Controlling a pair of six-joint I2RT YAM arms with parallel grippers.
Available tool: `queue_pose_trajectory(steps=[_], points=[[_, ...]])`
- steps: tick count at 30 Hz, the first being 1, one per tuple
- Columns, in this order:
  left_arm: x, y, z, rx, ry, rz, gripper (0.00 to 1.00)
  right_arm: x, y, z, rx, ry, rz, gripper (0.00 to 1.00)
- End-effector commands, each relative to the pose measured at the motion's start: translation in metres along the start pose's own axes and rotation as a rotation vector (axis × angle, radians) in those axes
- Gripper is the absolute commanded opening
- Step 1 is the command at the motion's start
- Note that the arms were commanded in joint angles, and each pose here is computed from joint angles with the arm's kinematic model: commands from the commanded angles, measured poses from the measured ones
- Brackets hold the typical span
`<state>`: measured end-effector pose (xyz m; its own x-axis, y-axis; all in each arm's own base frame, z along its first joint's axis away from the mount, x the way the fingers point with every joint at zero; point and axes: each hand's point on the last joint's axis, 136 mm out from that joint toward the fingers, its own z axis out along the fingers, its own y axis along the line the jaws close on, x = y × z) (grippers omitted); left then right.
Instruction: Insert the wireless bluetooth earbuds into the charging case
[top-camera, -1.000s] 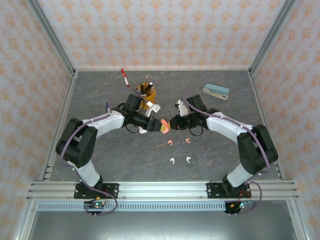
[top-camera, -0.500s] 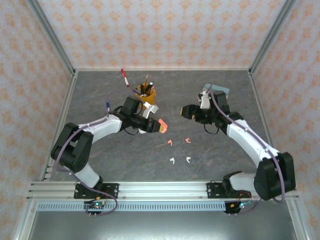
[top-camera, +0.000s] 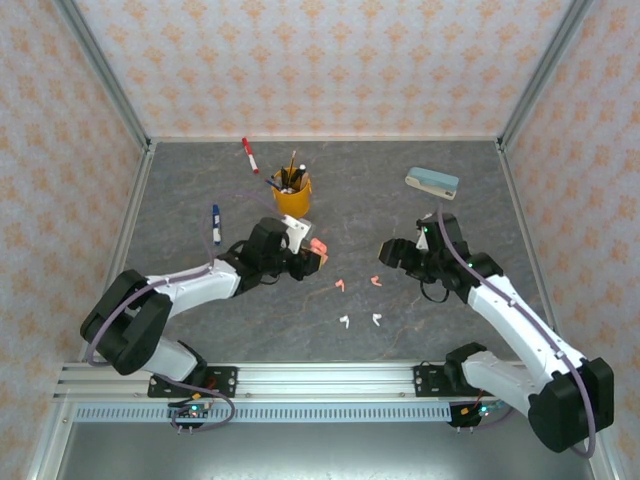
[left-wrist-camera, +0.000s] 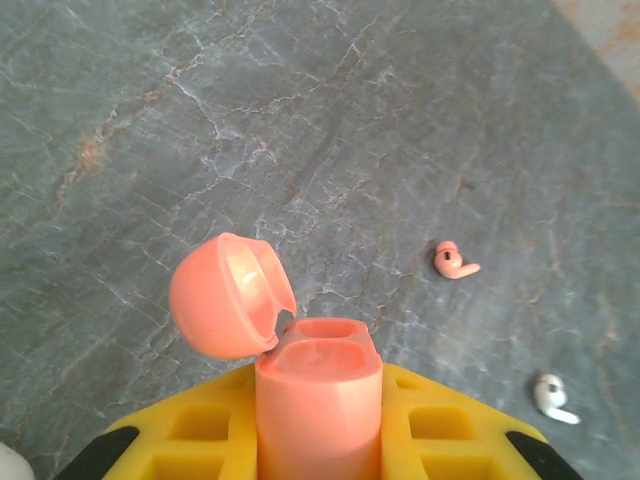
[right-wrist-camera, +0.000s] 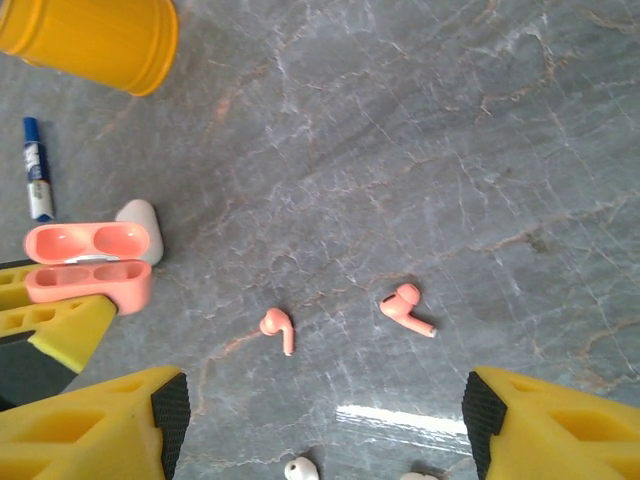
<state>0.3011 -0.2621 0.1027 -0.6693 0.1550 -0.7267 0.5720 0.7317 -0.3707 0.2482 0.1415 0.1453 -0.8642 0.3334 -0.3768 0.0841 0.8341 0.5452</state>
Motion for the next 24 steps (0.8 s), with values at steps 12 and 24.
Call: queue_pose_trajectory(steps=[12,24], points=[[-0.044,0.031,-0.043,-0.336,-0.461,0.158,0.0,0.032,-0.006,0.048,0.196,0.101,-0.128,0.73],[-0.057,0.005,-0.076,-0.23,-0.653,0.267,0.0,0.053,0.027,0.099,0.286,0.206,-0.527,0.67]])
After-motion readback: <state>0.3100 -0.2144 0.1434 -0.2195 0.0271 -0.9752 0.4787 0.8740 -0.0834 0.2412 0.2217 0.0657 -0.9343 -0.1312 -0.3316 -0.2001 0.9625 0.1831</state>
